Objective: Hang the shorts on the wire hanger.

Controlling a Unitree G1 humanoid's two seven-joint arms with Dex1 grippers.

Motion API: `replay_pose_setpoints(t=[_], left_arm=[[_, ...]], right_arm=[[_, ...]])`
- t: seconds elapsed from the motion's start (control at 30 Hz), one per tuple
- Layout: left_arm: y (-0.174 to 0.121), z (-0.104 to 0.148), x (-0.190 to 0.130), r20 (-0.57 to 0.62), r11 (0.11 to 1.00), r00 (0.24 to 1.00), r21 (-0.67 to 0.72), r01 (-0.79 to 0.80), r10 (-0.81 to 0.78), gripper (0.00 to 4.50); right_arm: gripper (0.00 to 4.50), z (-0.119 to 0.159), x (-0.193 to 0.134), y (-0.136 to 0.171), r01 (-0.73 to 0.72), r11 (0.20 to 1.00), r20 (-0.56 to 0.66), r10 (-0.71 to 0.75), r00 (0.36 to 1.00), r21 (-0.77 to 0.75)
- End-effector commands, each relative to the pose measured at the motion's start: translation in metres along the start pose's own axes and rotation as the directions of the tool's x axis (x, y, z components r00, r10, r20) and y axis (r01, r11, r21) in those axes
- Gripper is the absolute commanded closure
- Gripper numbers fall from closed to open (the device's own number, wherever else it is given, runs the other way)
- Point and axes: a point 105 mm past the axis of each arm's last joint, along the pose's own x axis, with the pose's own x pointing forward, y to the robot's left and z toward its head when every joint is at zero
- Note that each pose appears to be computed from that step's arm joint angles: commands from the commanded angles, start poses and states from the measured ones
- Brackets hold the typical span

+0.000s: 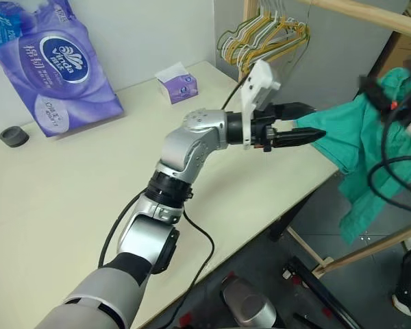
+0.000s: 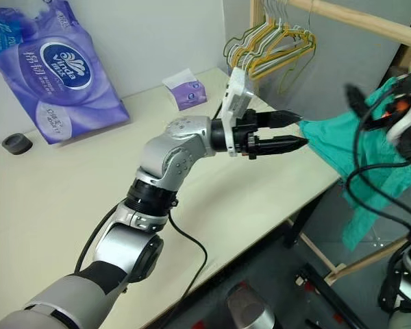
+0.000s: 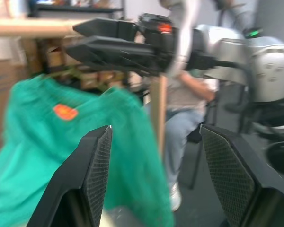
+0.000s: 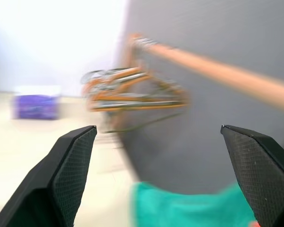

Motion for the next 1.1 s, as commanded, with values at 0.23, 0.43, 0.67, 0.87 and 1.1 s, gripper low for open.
replay_pose_setpoints(t=[0.23, 0.43, 0.67, 0.87, 1.1], left_arm=[[0.039, -0.053, -0.19, -0.15, 0.53, 0.509, 0.207, -0.822, 0.848, 1.37], [0.003, -0.087, -0.271, -0.148, 0.065, 0.032, 0.221, -0.973, 0.988, 1.37], [-0.043, -0.119, -0.326, -0.171, -0.253, -0.3, 0.25, -0.935, 0.939, 1.37], [-0.03, -0.115, -0.324, -0.155, -0.243, -0.28, 0.22, -0.945, 0.947, 1.37], [-0.018, -0.11, -0.322, -0.131, -0.227, -0.265, 0.248, -0.942, 0.955, 1.37]], right_arm=[[0.02, -0.062, 0.039, 0.101, -0.329, 0.933, 0.043, 0.326, 0.944, 0.147], [0.02, -0.1, 0.052, 0.147, -0.378, 0.913, 0.066, 0.372, 0.926, 0.153], [0.02, -0.122, 0.057, 0.181, -0.431, 0.875, 0.102, 0.419, 0.902, 0.219], [0.02, -0.128, 0.062, 0.182, -0.447, 0.871, 0.102, 0.436, 0.894, 0.201], [0.02, -0.14, 0.062, 0.184, -0.454, 0.863, 0.075, 0.45, 0.89, 0.221]])
